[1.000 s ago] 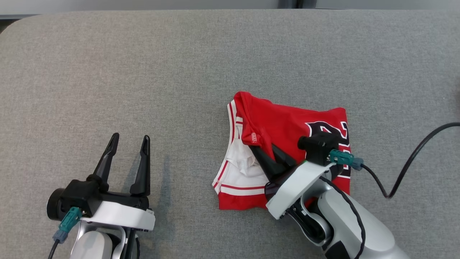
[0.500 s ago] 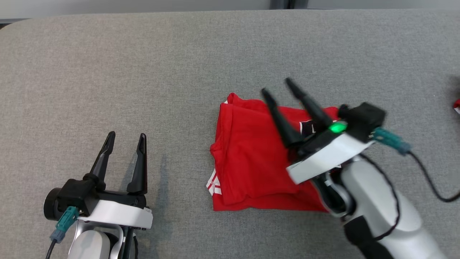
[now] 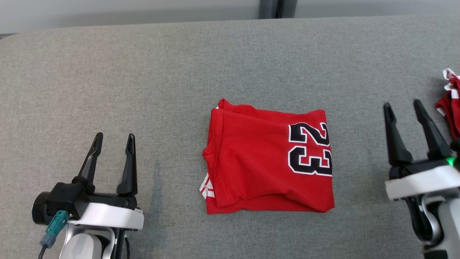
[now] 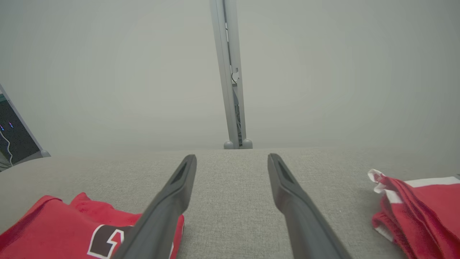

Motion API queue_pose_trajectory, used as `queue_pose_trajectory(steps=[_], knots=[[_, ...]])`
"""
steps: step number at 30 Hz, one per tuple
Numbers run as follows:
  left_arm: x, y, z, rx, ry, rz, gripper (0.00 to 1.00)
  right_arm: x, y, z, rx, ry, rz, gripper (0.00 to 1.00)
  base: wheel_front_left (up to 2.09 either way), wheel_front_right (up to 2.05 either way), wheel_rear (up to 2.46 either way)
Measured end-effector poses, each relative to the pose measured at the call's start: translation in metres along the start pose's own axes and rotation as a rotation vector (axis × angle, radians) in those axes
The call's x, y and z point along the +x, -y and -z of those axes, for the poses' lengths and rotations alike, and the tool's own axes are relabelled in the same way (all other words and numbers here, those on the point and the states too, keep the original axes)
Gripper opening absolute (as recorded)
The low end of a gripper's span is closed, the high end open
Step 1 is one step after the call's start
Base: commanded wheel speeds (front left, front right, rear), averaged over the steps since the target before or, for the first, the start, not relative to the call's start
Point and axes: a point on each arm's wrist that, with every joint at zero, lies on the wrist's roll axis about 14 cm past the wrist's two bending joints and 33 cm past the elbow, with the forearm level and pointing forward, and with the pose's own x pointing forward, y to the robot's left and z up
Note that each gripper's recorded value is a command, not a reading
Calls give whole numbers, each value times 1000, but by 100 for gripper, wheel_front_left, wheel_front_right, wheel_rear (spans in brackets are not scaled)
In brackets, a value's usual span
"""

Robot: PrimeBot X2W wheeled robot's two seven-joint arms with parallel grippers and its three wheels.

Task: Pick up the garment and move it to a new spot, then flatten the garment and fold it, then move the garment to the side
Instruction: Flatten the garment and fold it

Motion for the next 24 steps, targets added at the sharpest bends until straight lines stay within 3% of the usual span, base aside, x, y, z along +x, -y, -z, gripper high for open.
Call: queue_pose_trajectory(steps=[6,24], knots=[[-6,-2,-7,12,13,1,100,-33,28,-2,-41,-31,103,100,0,0,0],[-57,-2,-27,46,19,-3,100,-96,23,-24,-43,-29,158,100,0,0,0]])
